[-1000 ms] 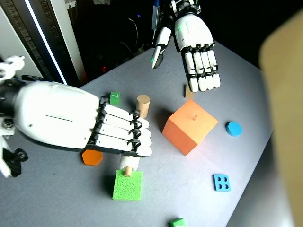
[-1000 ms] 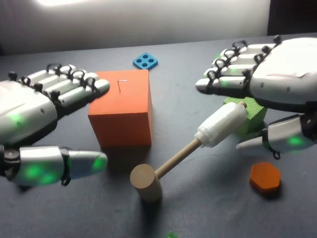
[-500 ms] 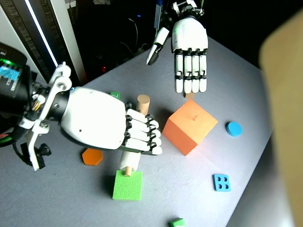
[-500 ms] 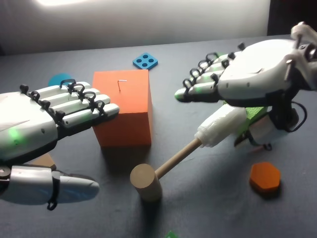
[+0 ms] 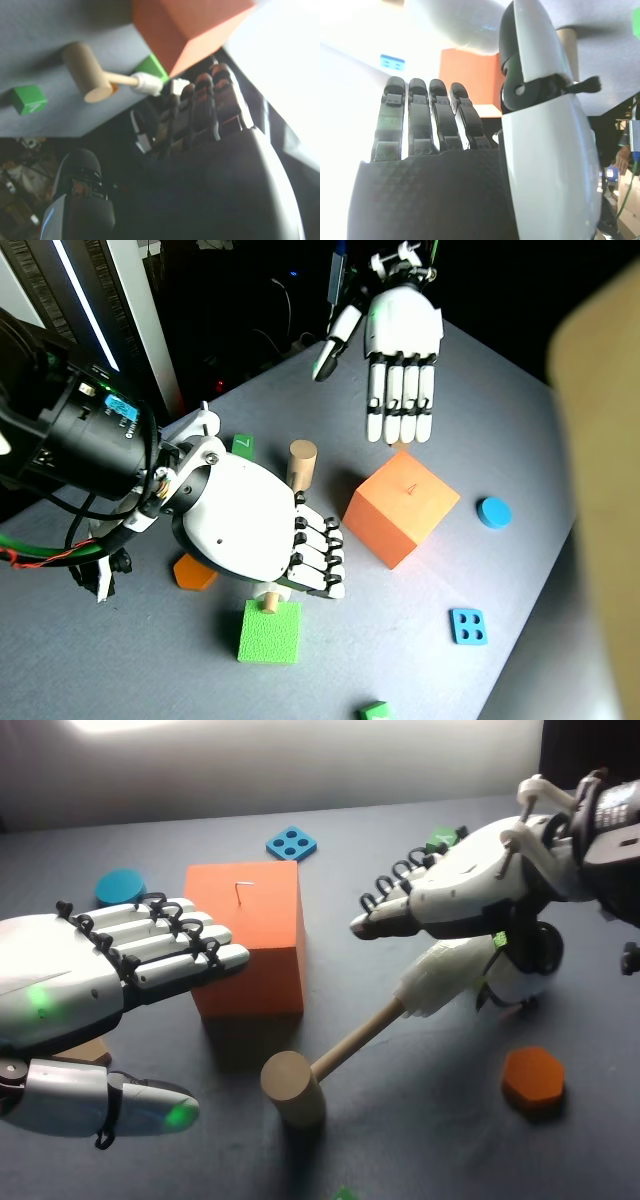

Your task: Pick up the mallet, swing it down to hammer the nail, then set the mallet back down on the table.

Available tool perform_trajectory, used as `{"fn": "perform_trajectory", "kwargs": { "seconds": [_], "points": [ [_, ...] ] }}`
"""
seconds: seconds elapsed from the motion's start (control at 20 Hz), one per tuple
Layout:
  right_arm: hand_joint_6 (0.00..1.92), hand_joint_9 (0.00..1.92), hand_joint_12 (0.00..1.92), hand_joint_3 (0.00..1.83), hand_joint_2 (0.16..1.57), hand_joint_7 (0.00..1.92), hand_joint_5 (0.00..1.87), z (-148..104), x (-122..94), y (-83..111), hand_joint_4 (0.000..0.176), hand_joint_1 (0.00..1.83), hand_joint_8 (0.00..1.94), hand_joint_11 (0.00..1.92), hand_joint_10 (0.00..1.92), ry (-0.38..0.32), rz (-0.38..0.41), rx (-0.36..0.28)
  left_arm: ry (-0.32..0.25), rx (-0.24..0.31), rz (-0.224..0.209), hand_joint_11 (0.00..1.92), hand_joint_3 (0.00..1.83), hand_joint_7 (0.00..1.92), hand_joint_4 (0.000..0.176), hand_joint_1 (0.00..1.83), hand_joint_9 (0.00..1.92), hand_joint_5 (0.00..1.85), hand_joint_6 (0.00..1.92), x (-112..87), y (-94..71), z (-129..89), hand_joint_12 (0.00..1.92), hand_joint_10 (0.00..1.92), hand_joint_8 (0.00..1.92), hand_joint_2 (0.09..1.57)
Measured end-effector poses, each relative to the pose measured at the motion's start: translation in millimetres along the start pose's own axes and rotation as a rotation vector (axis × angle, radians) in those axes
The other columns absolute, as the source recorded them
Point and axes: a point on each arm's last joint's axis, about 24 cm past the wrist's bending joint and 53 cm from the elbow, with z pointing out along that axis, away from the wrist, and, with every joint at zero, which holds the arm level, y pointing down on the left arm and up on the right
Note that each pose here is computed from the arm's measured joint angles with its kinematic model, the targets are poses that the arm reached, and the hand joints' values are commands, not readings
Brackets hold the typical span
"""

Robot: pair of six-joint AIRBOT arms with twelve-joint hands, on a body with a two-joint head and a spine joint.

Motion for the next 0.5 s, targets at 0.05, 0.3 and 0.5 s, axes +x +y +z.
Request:
{"fn": "perform_trajectory", "kwargs": {
  "seconds": [0.05, 0.3, 0.5],
  "points": [
    [0.0, 0.0, 0.0, 0.0, 0.98, 0.0, 0.0, 3.3, -1.4, 0.8, 0.0, 1.33, 0.0, 0.0, 0.0, 0.001, -0.002, 0.001, -0.001, -0.003, -0.008, 0.0, 0.01, 0.0, 0.0, 0.0, 0.0, 0.0, 0.0, 0.7, 1.6, 1.6, 0.0, 0.0, 0.0, 1.19],
    [0.0, 0.0, 0.0, 0.0, 0.97, 0.0, 0.0, 20.8, 1.3, -5.4, 0.0, 1.28, 0.0, 0.0, 0.0, 0.029, 0.009, 0.029, 0.006, -0.007, -0.021, 0.0, 0.01, 0.0, 0.0, 0.0, 0.0, 0.0, 0.0, 5.7, 3.3, 5.6, 0.0, 0.0, 0.0, 1.18],
    [0.0, 0.0, 0.0, 0.0, 0.96, 0.0, 0.0, 32.5, 9.0, -9.7, 0.0, 1.26, 0.0, 0.0, 0.0, 0.05, 0.015, 0.044, 0.018, -0.018, -0.019, 0.0, 0.0, 0.0, 0.0, 0.0, 0.0, 0.01, 0.01, 8.9, 7.2, 6.6, 0.0, 0.0, 0.0, 1.17]
  ]
}}
